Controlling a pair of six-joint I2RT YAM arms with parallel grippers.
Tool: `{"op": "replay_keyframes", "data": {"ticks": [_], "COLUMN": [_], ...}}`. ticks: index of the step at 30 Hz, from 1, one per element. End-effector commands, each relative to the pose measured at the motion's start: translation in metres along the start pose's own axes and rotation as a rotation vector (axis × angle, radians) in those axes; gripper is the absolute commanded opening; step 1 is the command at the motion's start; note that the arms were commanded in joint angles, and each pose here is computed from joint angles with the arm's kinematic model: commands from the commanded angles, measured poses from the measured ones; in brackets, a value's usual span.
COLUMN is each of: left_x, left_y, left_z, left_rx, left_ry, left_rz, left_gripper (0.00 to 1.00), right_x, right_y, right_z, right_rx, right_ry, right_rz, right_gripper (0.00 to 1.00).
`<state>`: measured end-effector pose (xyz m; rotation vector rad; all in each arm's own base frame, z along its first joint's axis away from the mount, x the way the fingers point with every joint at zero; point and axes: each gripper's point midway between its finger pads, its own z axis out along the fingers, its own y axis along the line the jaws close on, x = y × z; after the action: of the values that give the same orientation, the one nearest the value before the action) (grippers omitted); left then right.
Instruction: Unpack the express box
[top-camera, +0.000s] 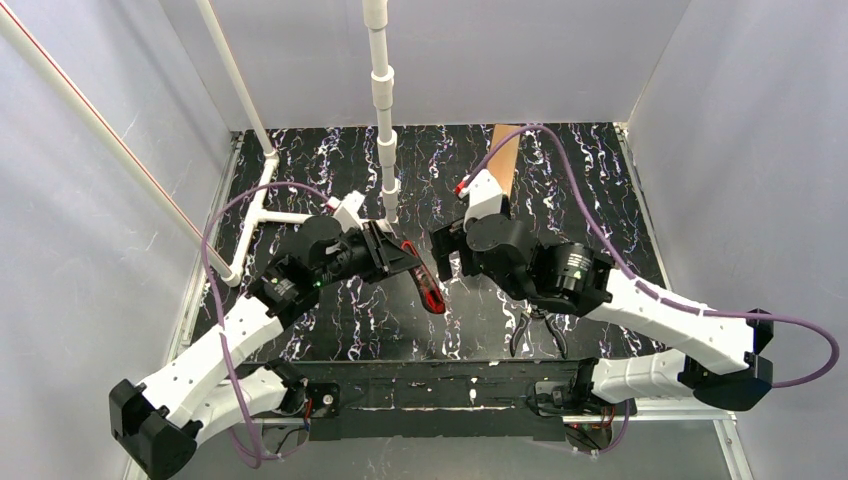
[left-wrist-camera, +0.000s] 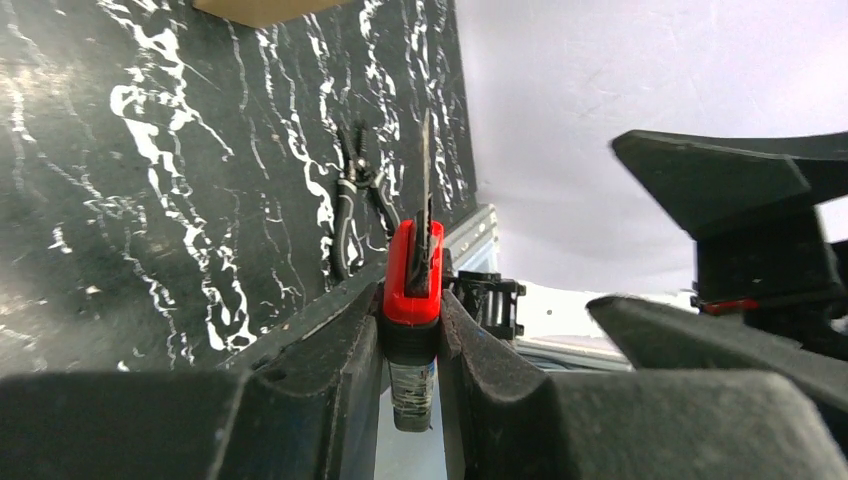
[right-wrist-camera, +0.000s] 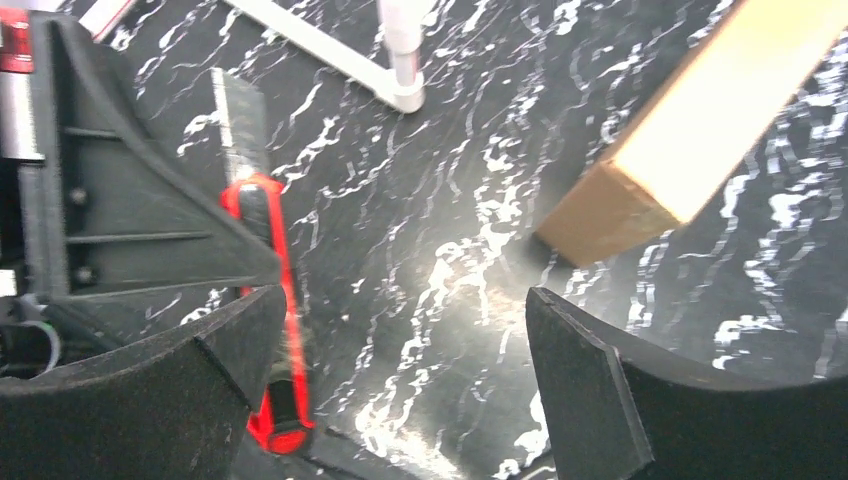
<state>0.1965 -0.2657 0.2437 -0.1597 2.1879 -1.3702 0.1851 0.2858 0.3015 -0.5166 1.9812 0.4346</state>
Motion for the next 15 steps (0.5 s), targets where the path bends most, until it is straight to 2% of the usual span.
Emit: {"op": "replay_keyframes", "data": {"ticks": [1, 5, 9, 15], "left_x": [-0.007, -0.010, -0.003, 0.010], "left_y": [0.024, 0.013, -0.002, 0.004], "left_z": [-0.024, -0.029, -0.024, -0.018], "left_rx": [-0.252, -0.256, -0.185, -0.178], "left_ry": [-0.017, -0.011, 0.054, 0.121], "left_rz": [0.001, -0.035, -0.010, -0.018], "left_gripper": [0.00, 0.00, 0.00, 0.00], "right_x": [0.005, 0.010, 0.005, -0.010], "right_y": [-0.039, -0.033, -0.049, -0.120], "right_z": [-0.008, -0.002, 0.004, 0.040], "right_rx": [0.170, 0.164, 0.223, 0.400], "right_ry": [0.067, 0.086, 0.076, 0.135], "right_rz": [-0.182, -0.166, -0.039, 0.077], "right_gripper": [0.98, 0.98, 0.98, 0.98]}}
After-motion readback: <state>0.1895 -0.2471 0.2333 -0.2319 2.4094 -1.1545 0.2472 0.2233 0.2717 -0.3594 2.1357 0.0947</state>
